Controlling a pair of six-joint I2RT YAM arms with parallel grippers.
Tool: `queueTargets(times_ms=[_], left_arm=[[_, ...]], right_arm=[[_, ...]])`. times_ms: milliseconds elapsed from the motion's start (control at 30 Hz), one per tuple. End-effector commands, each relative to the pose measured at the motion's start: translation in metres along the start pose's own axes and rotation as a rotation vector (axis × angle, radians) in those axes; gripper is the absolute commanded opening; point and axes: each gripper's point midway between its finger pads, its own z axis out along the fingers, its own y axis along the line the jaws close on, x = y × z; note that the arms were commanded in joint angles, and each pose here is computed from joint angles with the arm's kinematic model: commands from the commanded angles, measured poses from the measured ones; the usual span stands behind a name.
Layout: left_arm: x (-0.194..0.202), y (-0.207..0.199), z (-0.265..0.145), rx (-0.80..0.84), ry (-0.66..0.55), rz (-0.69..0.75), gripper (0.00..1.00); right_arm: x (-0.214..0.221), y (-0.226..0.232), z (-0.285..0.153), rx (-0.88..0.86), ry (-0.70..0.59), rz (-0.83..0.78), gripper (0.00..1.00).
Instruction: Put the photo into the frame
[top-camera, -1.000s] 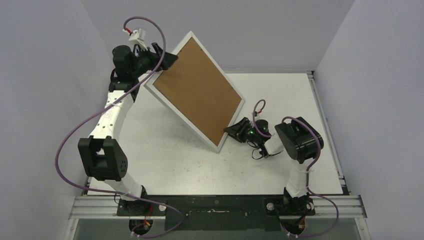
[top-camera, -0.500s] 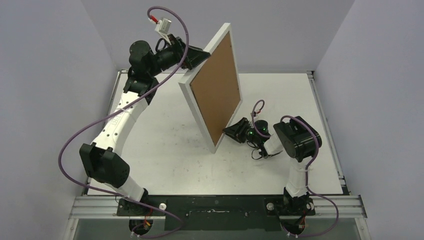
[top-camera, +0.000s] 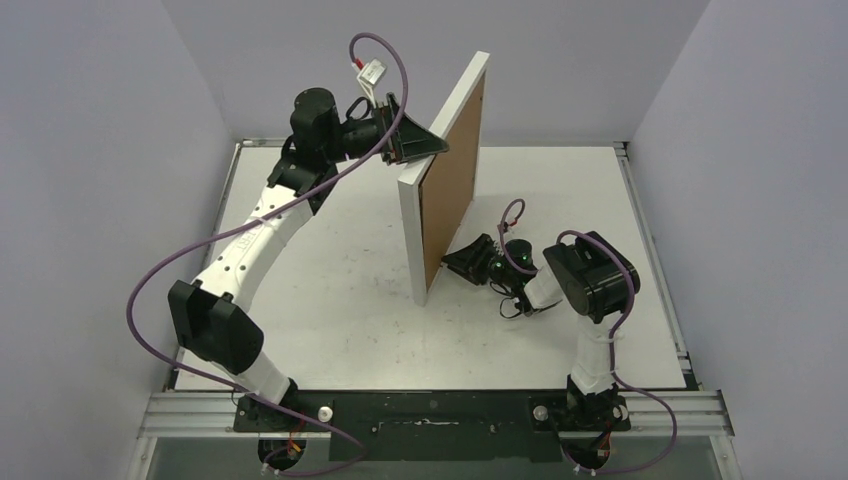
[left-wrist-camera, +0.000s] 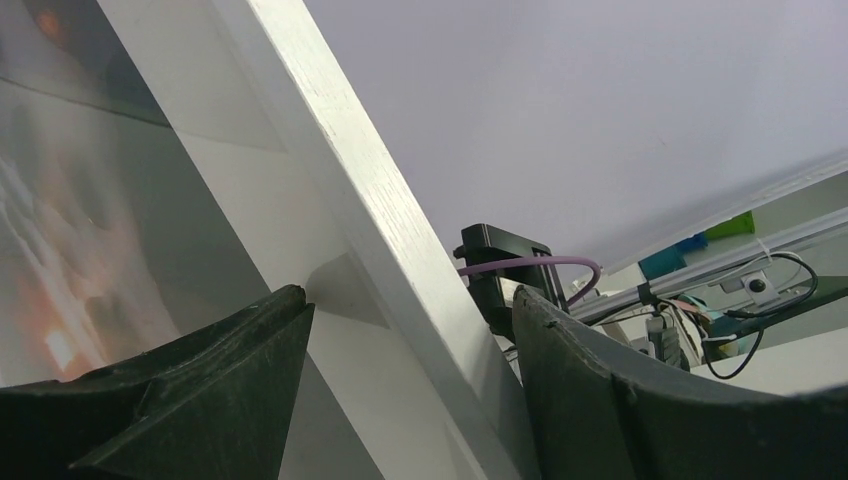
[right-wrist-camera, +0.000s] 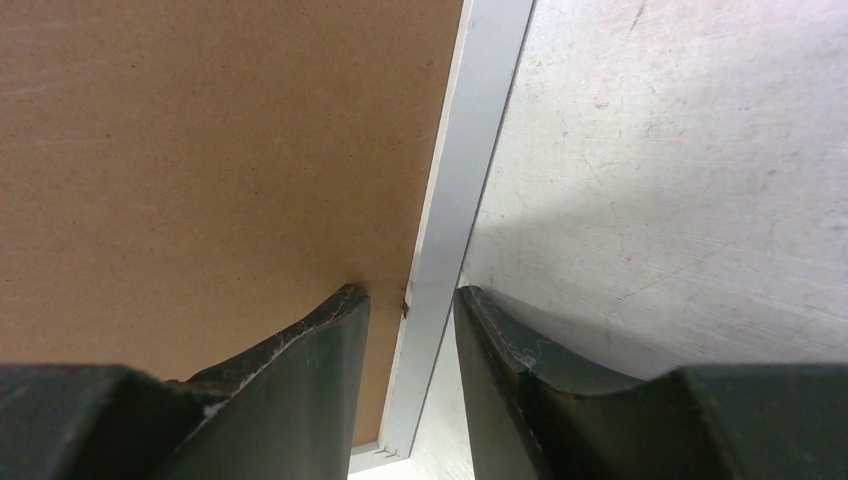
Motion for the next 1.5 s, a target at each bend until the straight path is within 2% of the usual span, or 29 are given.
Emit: queueTargets(times_ms=[0, 133, 400, 533, 633, 800, 967, 1233, 1333, 1467], left_arm=[[0.081, 0.063, 0.007, -0.107, 0.272, -0.189, 0.7], [0.085, 0.061, 0.019, -0.145, 0.284, -0.132, 0.7], [0.079, 0.084, 0.016, -0.364, 0.26, 0.059, 0.71], [0.074, 0.081, 0.018, -0.398, 0.249, 0.123, 0.76], [0.071, 0.073, 0.027, -0.392, 0.24, 0.157, 0.81], [0.073, 0.058, 0.047, -0.343, 0.234, 0.168, 0.85], [0.074, 0.045, 0.053, -0.276, 0.245, 0.137, 0.98], [0.061, 0.036, 0.026, -0.278, 0.247, 0.149, 0.97], [0.059, 0.014, 0.036, -0.228, 0.237, 0.151, 0.97], [0.079, 0.012, 0.057, -0.218, 0.268, 0.161, 0.96]], right_arm=[[0.042, -0.086, -0.017, 0.303, 0.093, 0.07, 0.41], [0.041, -0.085, -0.017, 0.299, 0.093, 0.075, 0.41], [0.04, -0.086, -0.023, 0.305, 0.085, 0.084, 0.41], [0.037, -0.084, -0.025, 0.304, 0.081, 0.089, 0.41], [0.032, -0.081, -0.025, 0.316, 0.083, 0.084, 0.41], [0.015, -0.07, -0.028, 0.348, 0.067, 0.046, 0.42], [-0.005, -0.064, -0.04, 0.386, 0.04, 0.017, 0.44], [-0.014, -0.067, -0.053, 0.403, 0.025, 0.021, 0.45], [-0.018, -0.063, -0.051, 0.39, 0.019, 0.023, 0.45], [-0.035, -0.039, -0.044, 0.356, -0.003, 0.007, 0.45]])
